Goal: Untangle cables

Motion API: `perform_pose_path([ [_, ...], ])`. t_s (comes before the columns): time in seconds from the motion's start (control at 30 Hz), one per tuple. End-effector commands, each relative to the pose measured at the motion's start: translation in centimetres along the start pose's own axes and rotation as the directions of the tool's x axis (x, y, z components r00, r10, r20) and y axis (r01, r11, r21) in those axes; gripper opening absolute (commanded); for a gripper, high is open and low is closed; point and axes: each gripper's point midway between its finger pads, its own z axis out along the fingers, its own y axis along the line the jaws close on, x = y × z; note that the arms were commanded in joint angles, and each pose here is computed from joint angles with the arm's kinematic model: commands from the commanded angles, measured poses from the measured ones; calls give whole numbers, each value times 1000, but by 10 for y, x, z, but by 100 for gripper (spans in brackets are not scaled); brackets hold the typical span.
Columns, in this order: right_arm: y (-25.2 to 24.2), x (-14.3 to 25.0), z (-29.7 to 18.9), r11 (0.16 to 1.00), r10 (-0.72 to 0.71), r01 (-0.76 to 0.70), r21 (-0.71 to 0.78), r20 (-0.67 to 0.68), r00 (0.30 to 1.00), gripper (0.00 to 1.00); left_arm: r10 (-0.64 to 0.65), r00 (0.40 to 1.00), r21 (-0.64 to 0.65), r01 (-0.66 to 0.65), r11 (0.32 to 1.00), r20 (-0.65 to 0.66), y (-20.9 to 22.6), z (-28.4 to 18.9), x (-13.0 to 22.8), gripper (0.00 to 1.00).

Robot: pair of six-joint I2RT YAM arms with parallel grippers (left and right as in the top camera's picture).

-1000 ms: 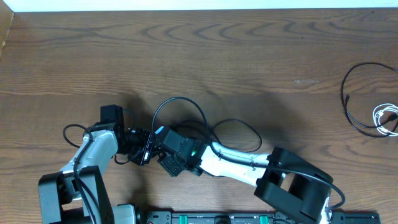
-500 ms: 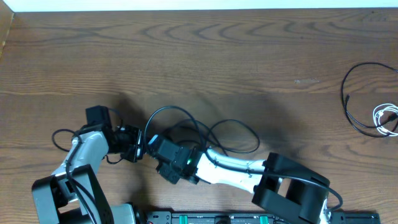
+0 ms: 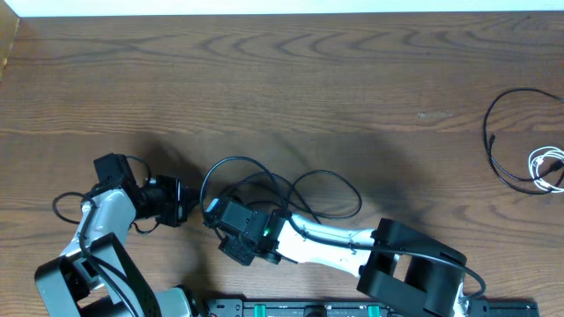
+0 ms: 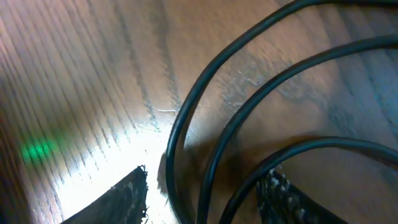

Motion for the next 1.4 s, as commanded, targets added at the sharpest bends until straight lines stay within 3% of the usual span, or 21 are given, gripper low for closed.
perform_pose_path([
  [0.0, 10, 21, 11, 999, -35, 33, -24, -59, 998, 54, 22, 999, 8, -23, 1000, 49, -6, -8, -10, 8],
  [0.07, 12, 21, 11, 998, -56, 54, -27, -56, 997, 51, 22, 997, -18, -21, 1000, 79, -1, -8, -15, 9],
  [0.13, 12, 22, 13, 996, -94, 93, -12, -56, 994, 45, 33, 994, -40, -29, 999, 100, 3, -9, -19, 22],
  [0.27, 4, 29, 22, 991, -116, 121, 61, -72, 991, 39, 29, 992, -70, -20, 997, 122, 9, -9, -22, 27],
  [0.37, 2, 35, 31, 990, -117, 123, 66, -87, 989, 30, 29, 988, -94, -15, 995, 150, 13, -10, -27, 50],
  [0.43, 1, 36, 32, 990, -116, 122, 67, -92, 989, 29, 29, 986, -106, -12, 994, 163, 16, -11, -29, 50],
  [0.47, 0, 36, 32, 990, -114, 120, 67, -92, 989, 21, 27, 985, -117, -7, 993, 170, 18, -11, -30, 50],
  [0.53, 0, 36, 32, 990, -114, 121, 67, -91, 989, 11, 26, 982, -137, 0, 991, 186, 22, -12, -32, 59],
  [0.6, 0, 36, 32, 990, -114, 120, 67, -91, 989, 11, 29, 978, -153, 3, 988, 207, 25, -13, -36, 65],
  [0.67, 0, 36, 32, 990, -114, 121, 67, -90, 989, 10, 31, 975, -163, 6, 987, 220, 26, -14, -38, 98],
  [0.77, -7, 35, 31, 987, -111, 120, 103, -90, 990, 1, 36, 968, -185, 11, 983, 249, 30, -16, -43, 98],
  [0.9, -33, 34, 27, 969, -96, 115, 220, -95, 991, 1, 46, 953, -225, 23, 974, 299, 37, -20, -52, 98],
  [1.2, -80, 28, 2, 958, 18, 14, 286, -108, 994, 1, 64, 930, -275, 42, 960, 363, 45, -26, -63, 98],
  [1.37, -113, 4, -35, 948, 28, 17, 319, -135, 990, 1, 64, 930, -275, 42, 960, 363, 45, -26, -63, 98],
])
